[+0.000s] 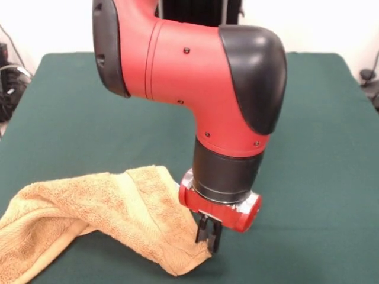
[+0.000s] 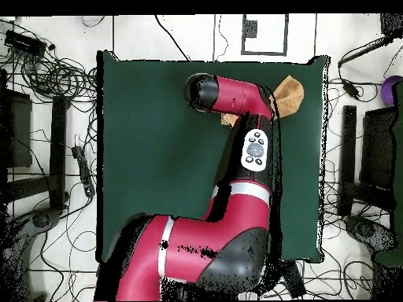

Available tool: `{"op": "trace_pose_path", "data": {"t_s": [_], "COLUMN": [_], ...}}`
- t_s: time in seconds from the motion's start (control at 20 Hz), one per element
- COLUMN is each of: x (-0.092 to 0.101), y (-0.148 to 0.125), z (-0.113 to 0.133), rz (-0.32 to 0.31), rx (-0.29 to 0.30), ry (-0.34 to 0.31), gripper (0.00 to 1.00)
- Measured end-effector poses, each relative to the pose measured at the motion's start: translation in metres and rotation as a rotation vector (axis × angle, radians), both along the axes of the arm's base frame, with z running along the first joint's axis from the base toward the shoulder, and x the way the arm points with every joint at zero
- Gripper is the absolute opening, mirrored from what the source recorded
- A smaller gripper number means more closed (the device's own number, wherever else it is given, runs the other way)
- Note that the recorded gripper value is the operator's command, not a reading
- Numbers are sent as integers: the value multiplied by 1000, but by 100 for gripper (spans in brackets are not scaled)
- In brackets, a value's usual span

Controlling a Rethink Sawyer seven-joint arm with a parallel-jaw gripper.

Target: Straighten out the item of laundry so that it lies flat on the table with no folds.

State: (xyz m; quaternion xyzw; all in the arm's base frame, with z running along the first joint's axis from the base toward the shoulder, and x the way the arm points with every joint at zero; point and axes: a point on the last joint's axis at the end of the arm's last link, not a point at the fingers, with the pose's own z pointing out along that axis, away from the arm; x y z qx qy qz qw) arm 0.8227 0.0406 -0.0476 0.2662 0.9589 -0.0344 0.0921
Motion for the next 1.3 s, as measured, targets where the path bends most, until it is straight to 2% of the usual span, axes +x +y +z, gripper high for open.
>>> {"op": "trace_pose_path", "data": {"t_s": [0.2,0.3,0.4,0.5,0.65,0.7,1.0,1.1,1.3], "x": [-10,-20,-42,-52,-76,-90,-134,-144,-159], "y": [-7,-9,-6,-1,19,34,75,77,67], "z": [5,11,24,30,47,57,81,84,83], "rz": [-16,-32,-73,-102,-194,-256,-443,-481,-518], "rx": [1,6,29,47,101,133,207,218,215], "ry": [2,12,44,60,97,118,173,179,173], "gripper": [0,0,0,0,0,0,0,0,0]}}
